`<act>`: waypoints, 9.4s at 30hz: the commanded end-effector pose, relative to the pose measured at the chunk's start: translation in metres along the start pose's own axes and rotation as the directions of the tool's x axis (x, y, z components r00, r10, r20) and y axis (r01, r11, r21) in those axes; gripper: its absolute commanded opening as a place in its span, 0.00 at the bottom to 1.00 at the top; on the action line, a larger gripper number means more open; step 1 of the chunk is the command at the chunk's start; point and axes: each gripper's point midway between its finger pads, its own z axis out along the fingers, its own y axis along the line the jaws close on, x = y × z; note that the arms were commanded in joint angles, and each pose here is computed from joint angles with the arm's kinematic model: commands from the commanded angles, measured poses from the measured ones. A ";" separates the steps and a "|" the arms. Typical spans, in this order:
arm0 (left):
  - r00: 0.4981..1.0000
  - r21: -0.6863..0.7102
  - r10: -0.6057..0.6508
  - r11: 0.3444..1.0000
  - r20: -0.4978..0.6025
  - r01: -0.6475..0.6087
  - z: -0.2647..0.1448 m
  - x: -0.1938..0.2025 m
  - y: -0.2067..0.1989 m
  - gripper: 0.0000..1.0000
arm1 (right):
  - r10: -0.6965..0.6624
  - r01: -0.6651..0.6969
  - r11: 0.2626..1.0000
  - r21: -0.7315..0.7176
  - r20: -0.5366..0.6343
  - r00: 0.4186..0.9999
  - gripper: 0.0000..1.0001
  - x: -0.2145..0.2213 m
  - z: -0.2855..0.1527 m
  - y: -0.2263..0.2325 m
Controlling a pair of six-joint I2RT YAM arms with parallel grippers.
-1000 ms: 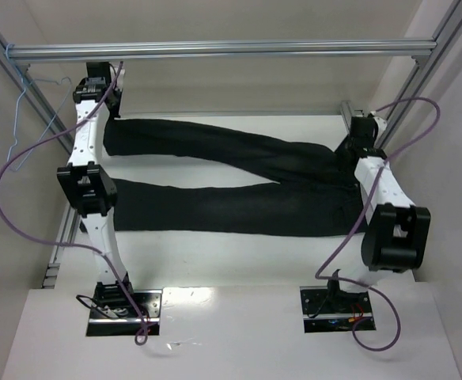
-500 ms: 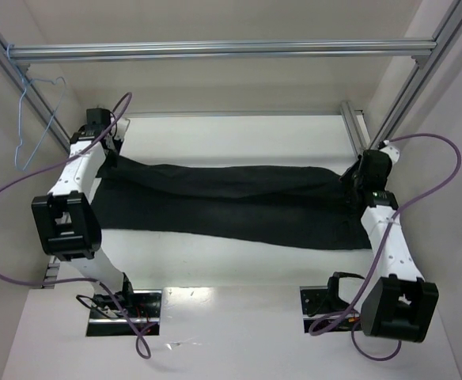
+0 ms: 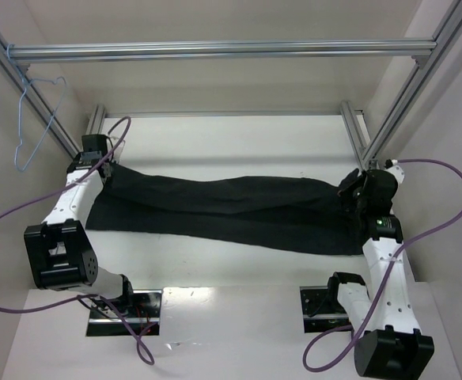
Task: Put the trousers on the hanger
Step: Fold the trousers
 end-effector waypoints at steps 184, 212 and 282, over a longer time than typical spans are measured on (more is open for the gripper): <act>0.870 0.171 0.161 0.981 -0.466 -0.090 -0.027 0.186 -0.041 0.92 | 0.277 -0.135 0.899 0.417 -0.301 0.913 1.00 0.035 0.148 -0.114; 0.839 0.278 0.340 0.931 -0.425 -0.237 0.032 0.193 -0.058 0.29 | 0.353 -0.226 0.900 0.372 -0.321 0.879 0.96 0.059 0.177 -0.099; 0.992 -0.081 0.038 0.996 -0.122 -0.048 0.081 -0.019 0.028 0.00 | 0.371 -0.242 0.892 0.381 -0.316 0.873 0.49 0.072 0.173 -0.105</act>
